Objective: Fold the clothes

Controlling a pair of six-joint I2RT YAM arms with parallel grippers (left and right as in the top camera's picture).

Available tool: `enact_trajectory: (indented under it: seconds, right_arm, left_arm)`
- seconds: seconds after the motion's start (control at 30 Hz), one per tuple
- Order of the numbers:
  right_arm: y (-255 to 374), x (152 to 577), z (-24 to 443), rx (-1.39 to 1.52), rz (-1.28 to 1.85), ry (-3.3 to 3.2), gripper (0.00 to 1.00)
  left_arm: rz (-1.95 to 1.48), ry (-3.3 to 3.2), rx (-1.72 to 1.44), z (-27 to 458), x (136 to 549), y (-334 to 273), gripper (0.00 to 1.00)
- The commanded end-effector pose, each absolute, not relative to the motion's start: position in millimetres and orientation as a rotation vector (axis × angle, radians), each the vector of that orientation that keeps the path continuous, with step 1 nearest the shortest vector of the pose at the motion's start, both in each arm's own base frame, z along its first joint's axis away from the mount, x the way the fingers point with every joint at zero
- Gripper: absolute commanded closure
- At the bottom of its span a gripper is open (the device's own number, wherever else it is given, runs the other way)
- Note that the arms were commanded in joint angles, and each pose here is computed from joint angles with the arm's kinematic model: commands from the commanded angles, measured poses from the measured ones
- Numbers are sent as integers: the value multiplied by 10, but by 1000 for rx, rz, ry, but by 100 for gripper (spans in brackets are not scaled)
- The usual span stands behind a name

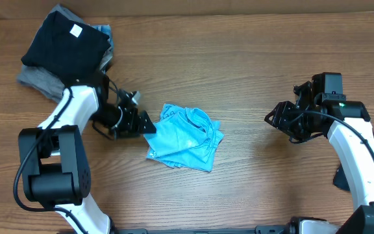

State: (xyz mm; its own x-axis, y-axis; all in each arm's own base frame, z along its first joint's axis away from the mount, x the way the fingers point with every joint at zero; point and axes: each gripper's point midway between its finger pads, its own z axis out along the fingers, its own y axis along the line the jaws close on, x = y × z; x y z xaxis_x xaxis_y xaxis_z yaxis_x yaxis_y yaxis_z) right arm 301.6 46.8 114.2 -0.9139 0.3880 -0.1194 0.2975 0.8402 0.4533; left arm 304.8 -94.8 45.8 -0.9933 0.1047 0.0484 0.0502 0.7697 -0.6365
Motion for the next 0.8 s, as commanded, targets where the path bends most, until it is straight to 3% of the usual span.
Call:
enact_trajectory:
  seconds: [0.0,0.13,0.23,0.5,0.77]
  right_arm:
    - [471,3074,1284,494,648,2767,49]
    - [471,3073,1283,494,648,2768,49]
    - [471,3073,1283,494,648,2768,49]
    - [470,3079,1285,493,647,2765,49]
    - [469,3096,1291,490,647,2758,48]
  left_arm:
    - [1350,-2755,-110,582,2950,-1244,34]
    - [1460,-2714,-96,660,2961,-1323,63]
    - [1555,-2671,-81,765,2984,-1385,75]
    - [1590,-2650,-191,910,2969,-1610,81]
    - [1194,-2625,-535,612,2400,-2297,86]
